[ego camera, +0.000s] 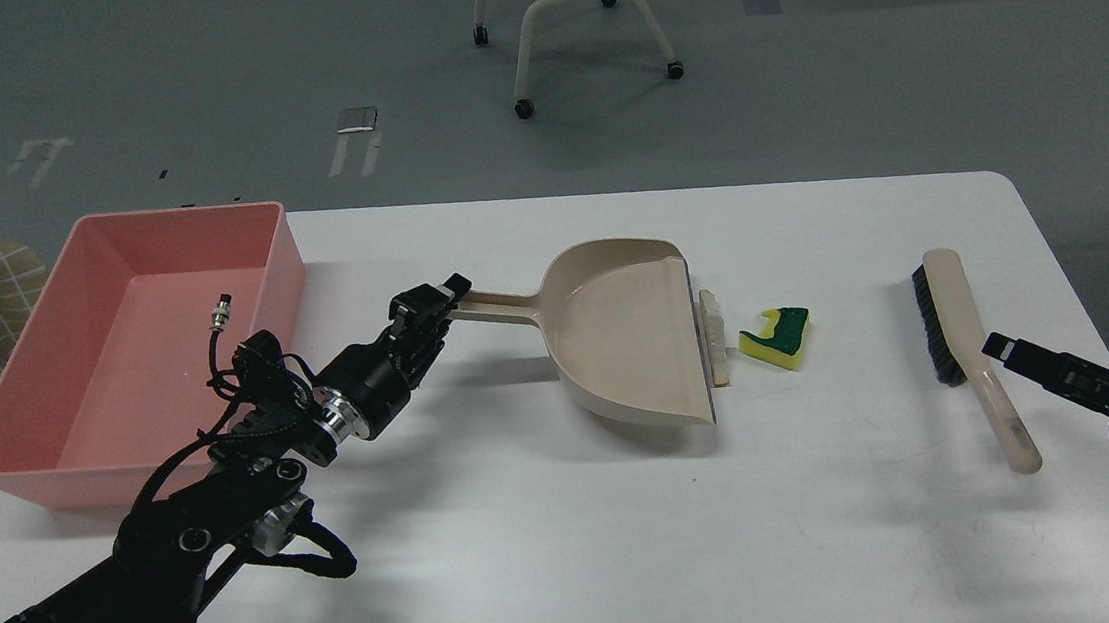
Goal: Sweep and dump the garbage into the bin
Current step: 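Grasp the black-bristled brush handle with the right gripper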
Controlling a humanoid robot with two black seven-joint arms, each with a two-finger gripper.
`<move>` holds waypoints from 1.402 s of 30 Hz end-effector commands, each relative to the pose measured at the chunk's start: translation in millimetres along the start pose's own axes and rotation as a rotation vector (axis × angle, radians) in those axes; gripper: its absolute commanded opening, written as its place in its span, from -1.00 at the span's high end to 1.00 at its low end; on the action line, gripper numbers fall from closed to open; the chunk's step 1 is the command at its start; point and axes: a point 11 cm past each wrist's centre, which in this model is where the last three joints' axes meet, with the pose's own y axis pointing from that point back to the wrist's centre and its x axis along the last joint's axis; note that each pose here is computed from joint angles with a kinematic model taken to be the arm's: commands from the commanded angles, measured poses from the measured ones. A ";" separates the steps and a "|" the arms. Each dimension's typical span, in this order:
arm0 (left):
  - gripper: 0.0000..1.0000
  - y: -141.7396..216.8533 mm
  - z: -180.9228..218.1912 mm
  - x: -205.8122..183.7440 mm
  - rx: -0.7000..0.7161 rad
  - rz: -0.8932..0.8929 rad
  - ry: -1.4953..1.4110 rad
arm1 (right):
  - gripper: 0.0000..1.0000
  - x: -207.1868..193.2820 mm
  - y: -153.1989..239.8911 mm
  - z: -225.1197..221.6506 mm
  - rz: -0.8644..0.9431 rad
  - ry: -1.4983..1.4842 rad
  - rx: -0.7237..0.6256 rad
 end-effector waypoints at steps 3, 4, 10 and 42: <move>0.94 0.6 -0.3 1.0 0.000 0.005 0.007 | -0.40 -16.2 -9.4 2.8 -0.017 -0.037 -0.061; 0.94 0.5 -0.3 1.3 0.001 0.006 0.008 | -0.40 -18.4 -10.8 2.6 -0.018 -0.042 -0.066; 0.93 0.4 0.4 2.4 -0.002 0.012 0.010 | -0.36 -23.5 -14.9 0.8 -0.019 -0.059 -0.070; 0.92 2.2 1.8 5.5 -0.014 0.013 0.009 | 0.47 -20.9 -25.5 -4.7 -0.060 0.041 -0.128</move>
